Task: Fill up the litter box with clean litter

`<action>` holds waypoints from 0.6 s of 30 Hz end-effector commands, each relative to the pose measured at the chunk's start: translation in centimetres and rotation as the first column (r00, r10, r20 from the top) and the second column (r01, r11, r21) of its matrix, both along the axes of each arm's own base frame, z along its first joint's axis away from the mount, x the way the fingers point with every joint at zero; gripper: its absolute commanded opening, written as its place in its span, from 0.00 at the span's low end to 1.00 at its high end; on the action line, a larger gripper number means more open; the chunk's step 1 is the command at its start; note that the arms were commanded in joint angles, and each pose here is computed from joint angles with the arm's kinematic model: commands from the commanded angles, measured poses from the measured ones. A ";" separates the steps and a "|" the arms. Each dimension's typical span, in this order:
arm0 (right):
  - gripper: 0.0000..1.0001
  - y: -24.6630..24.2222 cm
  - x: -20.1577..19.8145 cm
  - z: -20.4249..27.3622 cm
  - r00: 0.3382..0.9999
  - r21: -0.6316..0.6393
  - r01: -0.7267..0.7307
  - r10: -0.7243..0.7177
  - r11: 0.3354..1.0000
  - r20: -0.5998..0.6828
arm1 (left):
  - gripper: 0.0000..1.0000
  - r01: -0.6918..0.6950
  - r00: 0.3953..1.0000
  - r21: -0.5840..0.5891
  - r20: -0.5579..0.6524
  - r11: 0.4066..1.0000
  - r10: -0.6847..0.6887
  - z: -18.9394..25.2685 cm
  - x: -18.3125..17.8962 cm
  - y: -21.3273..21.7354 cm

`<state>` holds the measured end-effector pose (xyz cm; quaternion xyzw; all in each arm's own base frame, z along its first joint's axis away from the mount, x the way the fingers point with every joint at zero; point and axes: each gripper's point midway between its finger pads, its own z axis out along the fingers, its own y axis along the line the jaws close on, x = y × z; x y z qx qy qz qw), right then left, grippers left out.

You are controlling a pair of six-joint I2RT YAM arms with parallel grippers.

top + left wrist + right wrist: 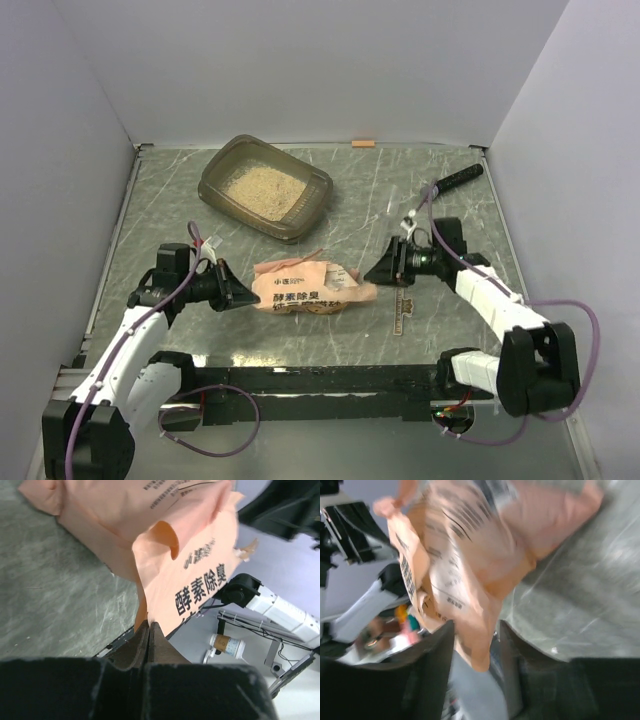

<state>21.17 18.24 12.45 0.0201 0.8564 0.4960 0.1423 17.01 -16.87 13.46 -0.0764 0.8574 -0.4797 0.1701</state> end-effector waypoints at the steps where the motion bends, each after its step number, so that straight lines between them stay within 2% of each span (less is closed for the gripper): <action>1: 0.53 -2.3 3.8 4.0 0.951 -0.189 0.124 -0.063 0.974 0.303 | 0.01 -0.042 0.999 0.048 0.013 0.998 0.042 0.3 1.2 0.7; 4: 0.55 -1.8 4.1 7.3 0.874 -0.231 0.140 -0.011 0.963 0.486 | 0.01 -0.041 0.999 0.049 0.017 0.998 0.040 0.5 1.6 0.6; 8: 0.54 1.1 2.3 10.5 0.727 -0.301 0.025 0.189 0.953 0.660 | 0.01 -0.049 0.998 0.059 0.030 0.997 0.047 1.0 2.2 0.7; 11: 0.55 3.7 -0.4 11.5 0.615 -0.325 -0.101 0.316 0.940 0.722 | 0.01 -0.051 0.998 0.059 0.034 0.997 0.049 1.3 2.5 0.7; 14: 0.55 5.7 -3.1 12.2 0.446 -0.343 -0.201 0.398 0.918 0.802 | 0.01 -0.057 0.998 0.063 0.038 0.996 0.055 1.4 2.8 0.8; 17: 0.56 6.7 -5.0 12.5 0.309 -0.375 -0.249 0.440 0.893 0.843 | 0.01 -0.063 0.997 0.068 0.043 0.996 0.060 1.4 3.0 0.8; 18: 0.56 6.9 -5.1 12.3 0.289 -0.388 -0.248 0.450 0.888 0.845 | 0.01 -0.070 0.997 0.075 0.045 0.995 0.067 1.3 3.0 1.0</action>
